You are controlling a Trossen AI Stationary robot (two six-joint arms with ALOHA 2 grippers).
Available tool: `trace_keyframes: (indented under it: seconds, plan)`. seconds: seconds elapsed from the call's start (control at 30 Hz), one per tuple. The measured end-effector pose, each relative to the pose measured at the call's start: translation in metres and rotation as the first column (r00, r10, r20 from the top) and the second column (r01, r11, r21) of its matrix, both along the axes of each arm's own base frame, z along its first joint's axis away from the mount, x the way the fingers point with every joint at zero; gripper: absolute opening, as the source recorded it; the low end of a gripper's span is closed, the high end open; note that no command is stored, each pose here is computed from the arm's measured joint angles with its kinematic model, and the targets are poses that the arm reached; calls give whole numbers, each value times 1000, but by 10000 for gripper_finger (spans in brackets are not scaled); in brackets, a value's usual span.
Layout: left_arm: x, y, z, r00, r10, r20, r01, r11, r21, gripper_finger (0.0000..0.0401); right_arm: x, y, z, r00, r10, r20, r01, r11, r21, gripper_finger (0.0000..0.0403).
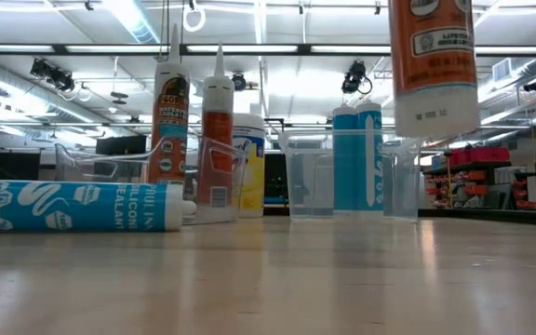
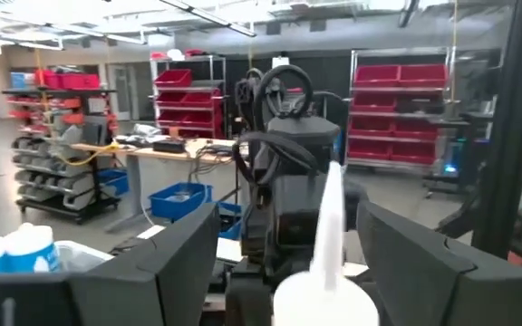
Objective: Pick & place silicon tubes, Sealant and Lysol wipes
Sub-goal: Put the orange sealant into the left transparent bin
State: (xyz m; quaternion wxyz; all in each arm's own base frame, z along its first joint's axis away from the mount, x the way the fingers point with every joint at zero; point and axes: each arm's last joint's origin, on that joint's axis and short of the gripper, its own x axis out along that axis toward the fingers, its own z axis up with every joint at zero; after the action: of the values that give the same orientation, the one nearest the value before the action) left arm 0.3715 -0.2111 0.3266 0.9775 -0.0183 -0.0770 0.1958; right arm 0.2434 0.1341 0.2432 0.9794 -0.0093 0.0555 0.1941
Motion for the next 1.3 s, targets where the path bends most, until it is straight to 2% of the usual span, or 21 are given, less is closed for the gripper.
trace_keyframes:
  seconds: [0.2,0.47,0.73,1.0,1.3]
  plan:
    - [7,9,-1,999,-52,3,52,999,-7,265,4,-1,-6,998,-55,-15,55,998,-21,201]
    - [15,19,-9,997,-72,-37,70,996,-49,258,8,0,-1,998,-61,3,61,998,-16,201]
    - [15,17,-11,994,-100,-54,98,994,-43,172,8,0,-1,998,-56,3,57,998,-22,201]
    - [17,18,-14,986,-150,-72,147,988,-46,40,8,0,-2,998,-60,-1,60,998,-21,200]
    - [17,18,-14,986,-150,-78,148,988,-29,39,8,0,-2,998,-56,1,56,998,-26,200]
